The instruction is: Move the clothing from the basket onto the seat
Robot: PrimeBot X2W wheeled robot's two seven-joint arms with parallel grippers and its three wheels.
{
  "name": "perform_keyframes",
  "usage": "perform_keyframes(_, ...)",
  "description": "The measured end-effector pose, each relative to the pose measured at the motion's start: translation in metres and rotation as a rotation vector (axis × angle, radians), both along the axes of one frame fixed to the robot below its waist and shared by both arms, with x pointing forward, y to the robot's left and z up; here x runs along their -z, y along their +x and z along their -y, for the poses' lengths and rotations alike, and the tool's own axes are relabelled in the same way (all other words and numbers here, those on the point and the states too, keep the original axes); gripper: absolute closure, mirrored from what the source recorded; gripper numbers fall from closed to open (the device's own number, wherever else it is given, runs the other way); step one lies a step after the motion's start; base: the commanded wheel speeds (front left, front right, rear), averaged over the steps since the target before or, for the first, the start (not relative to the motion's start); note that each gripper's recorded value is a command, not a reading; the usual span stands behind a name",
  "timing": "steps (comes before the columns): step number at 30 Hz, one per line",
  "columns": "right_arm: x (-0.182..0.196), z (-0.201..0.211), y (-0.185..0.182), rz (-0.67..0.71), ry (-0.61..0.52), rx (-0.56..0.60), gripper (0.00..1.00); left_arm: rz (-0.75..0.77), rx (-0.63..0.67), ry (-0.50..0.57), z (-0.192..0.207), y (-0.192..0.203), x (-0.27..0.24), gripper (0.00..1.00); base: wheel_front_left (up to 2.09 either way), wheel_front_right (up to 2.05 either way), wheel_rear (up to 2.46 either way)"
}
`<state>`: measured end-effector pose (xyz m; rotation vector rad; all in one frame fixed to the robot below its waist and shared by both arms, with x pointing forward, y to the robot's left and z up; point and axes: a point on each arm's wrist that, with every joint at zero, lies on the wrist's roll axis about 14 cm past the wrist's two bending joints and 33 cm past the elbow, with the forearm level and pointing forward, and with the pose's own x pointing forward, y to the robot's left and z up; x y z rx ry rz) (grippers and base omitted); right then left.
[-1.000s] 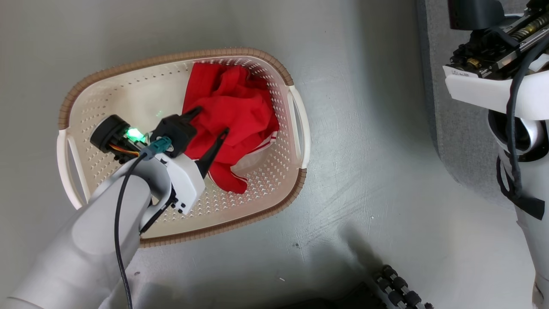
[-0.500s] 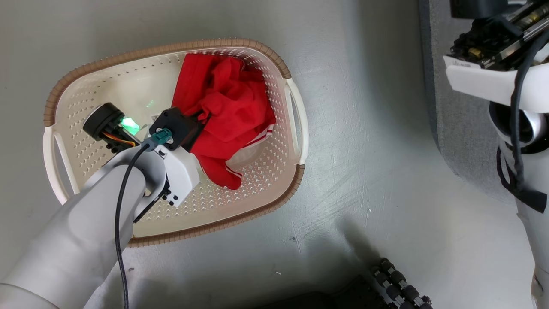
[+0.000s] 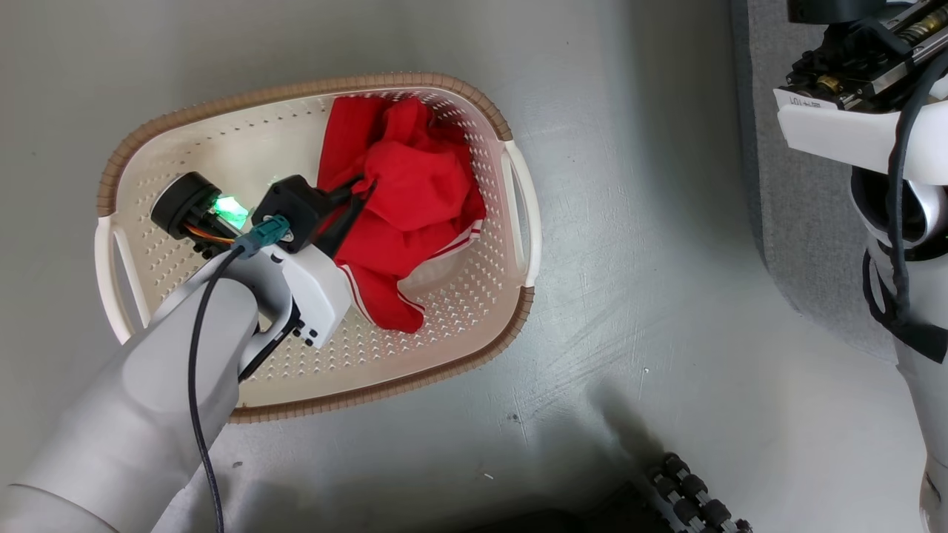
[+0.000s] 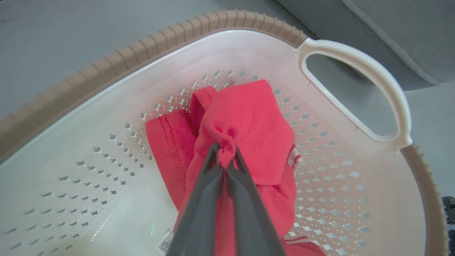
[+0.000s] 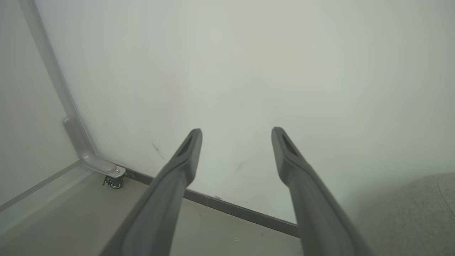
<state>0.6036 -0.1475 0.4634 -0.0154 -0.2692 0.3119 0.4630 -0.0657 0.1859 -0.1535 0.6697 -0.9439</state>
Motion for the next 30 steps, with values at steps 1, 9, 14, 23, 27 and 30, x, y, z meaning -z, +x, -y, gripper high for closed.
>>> perform_keyframes(1, 0.0, 0.0, 0.0, 0.0, 0.001, -0.001, 0.0, 0.003, -0.011, -0.006, -0.001, 0.002, -0.002, 1.0, 0.0, 0.0, 0.0)
perform_keyframes(9, -0.005, -0.002, 0.001, 0.007, 0.0, -0.006, 0.0, 0.041, -0.091, -0.05, -0.01, 0.019, -0.019, 1.0, 0.0, 0.0, 0.0)
perform_keyframes(14, -0.013, -0.005, 0.001, 0.021, 0.004, -0.013, 0.0, 0.049, -0.144, -0.069, -0.018, 0.025, -0.03, 1.0, 0.0, 0.0, 0.0)
perform_keyframes(23, -0.03, -0.008, 0.0, 0.047, -0.001, -0.026, 0.0, 0.078, -0.224, -0.095, -0.032, 0.03, -0.057, 1.0, 0.0, 0.0, 0.0)
perform_keyframes(27, -0.036, -0.01, -0.002, 0.051, 0.001, -0.032, 0.0, 0.082, -0.273, -0.098, -0.043, 0.032, -0.068, 1.0, 0.0, 0.0, 0.0)
perform_keyframes(30, -0.035, -0.011, -0.005, 0.04, 0.001, -0.034, 0.0, 0.098, -0.306, -0.097, -0.052, 0.035, -0.078, 1.0, 0.0, 0.0, 0.0)
